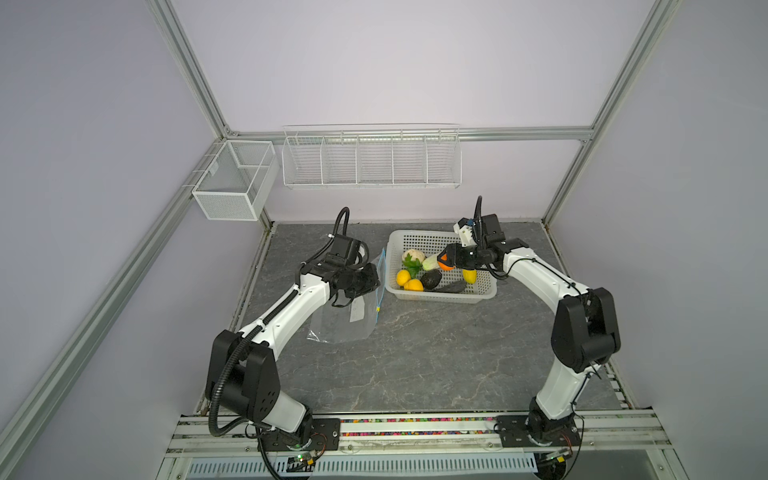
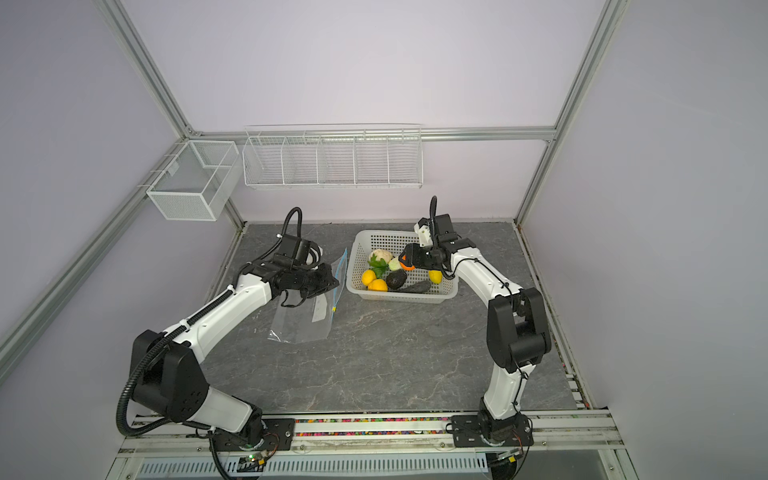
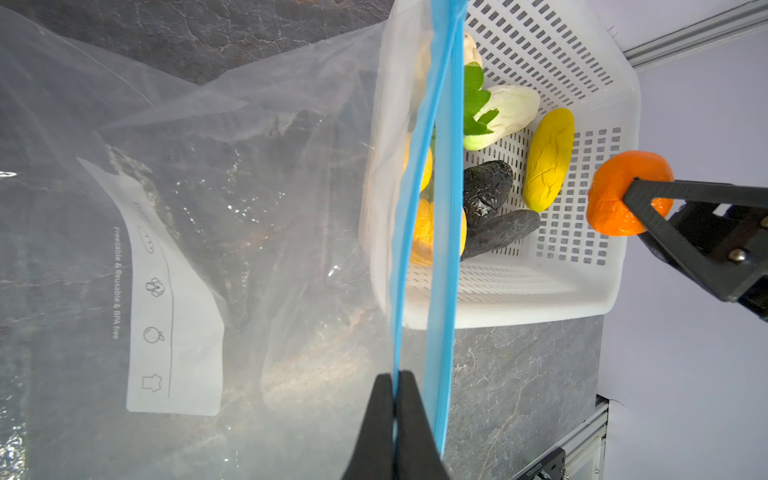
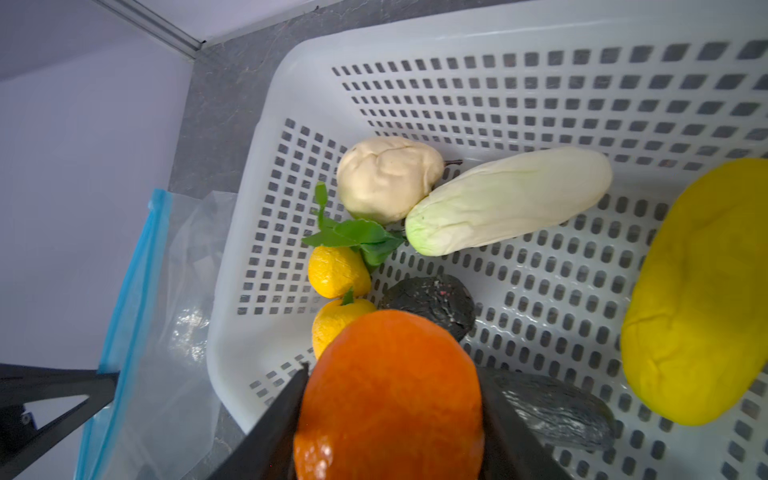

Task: Place the food in the zip-top bag and seal the zipper
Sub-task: 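Close the right gripper on the orange and lift it from the basket, then carry the orange with the right gripper into the open bag mouth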

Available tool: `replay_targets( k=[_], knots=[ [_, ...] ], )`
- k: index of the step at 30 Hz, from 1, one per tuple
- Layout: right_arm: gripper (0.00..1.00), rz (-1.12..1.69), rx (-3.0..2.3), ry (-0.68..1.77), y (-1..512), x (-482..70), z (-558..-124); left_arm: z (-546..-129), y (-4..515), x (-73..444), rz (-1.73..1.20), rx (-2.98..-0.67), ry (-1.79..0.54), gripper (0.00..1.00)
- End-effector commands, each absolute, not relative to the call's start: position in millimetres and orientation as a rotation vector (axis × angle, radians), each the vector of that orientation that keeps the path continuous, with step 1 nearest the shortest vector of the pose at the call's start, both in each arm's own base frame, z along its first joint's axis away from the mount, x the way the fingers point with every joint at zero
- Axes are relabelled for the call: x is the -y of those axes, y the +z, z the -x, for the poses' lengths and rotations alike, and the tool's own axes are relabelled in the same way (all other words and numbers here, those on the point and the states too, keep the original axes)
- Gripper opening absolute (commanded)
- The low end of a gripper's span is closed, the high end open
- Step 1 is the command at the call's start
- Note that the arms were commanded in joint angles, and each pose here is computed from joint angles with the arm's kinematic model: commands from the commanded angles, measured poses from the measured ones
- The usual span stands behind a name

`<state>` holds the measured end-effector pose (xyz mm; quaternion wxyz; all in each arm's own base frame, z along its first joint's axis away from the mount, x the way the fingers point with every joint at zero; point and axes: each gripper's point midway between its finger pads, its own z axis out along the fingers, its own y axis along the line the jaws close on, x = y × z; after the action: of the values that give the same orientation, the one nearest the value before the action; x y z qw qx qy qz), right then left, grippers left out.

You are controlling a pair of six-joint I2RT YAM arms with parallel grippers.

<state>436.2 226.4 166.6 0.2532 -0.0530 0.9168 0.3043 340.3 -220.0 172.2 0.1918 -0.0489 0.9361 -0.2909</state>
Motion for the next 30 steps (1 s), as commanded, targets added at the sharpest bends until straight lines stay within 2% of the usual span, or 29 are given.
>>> replay_targets(
  k=[1, 20, 30],
  knots=[
    [0.46, 0.158, -2.404, 0.964, 193.8, -249.1, -431.3, -348.9, 186.3, 222.4, 0.115, -2.585, -0.833, 0.0],
    [0.42, 0.149, -2.231, 1.36, 248.0, -352.6, -400.8, -347.3, 190.4, 221.3, 0.118, -2.569, -0.838, 0.0],
    [0.4, 0.053, -2.259, 1.507, 242.5, -388.7, -405.9, -345.5, 194.3, 219.8, 0.115, -2.555, -0.839, 0.0]
  ],
)
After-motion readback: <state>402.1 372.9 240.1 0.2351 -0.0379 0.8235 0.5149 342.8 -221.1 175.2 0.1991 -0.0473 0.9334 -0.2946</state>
